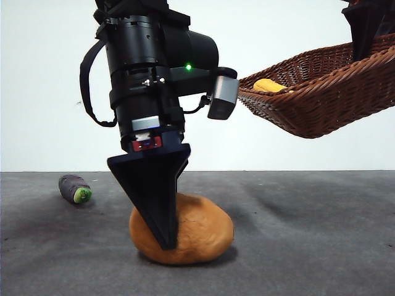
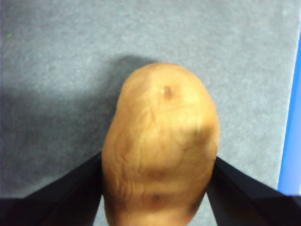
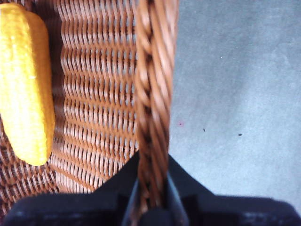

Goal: Help me put the vegetables on the table into the basket

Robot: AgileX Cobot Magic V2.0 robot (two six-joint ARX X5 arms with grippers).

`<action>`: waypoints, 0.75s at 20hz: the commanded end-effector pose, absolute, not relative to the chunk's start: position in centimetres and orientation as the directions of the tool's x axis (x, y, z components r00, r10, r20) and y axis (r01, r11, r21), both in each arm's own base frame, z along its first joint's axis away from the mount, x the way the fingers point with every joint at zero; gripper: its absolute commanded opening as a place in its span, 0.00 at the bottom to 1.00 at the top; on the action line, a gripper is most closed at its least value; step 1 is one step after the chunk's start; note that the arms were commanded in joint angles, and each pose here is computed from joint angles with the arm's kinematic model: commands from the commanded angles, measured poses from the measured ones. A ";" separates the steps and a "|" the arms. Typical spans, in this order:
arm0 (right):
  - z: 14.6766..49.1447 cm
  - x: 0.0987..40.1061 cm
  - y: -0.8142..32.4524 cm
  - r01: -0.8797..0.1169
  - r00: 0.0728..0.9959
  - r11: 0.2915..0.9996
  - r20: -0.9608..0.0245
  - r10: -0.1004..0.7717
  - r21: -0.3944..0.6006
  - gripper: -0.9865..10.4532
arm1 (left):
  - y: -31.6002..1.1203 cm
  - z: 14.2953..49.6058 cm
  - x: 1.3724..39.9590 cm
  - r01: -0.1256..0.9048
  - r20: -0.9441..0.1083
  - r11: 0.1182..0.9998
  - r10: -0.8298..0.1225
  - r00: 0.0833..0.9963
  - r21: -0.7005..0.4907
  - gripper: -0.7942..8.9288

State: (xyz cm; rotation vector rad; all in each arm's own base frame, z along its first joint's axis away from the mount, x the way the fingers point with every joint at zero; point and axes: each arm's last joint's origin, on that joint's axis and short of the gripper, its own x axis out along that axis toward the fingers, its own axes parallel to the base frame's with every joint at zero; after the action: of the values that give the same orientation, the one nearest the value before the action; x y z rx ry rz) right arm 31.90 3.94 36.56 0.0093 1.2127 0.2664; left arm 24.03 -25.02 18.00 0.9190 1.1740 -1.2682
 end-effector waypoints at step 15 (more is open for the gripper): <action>36.4 31.8 4.9 -0.166 0.317 0.975 -0.928 0.197 0.150 0.07 | -22.7 34.2 18.6 0.913 -0.666 0.326 -0.741 0.085 -0.247 0.07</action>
State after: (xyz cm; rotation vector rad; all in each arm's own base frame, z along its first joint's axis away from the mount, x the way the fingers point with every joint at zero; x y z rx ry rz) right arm 31.75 4.68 36.53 0.0084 1.2235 0.2344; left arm 18.39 -22.36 34.44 0.2715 0.8007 -1.2542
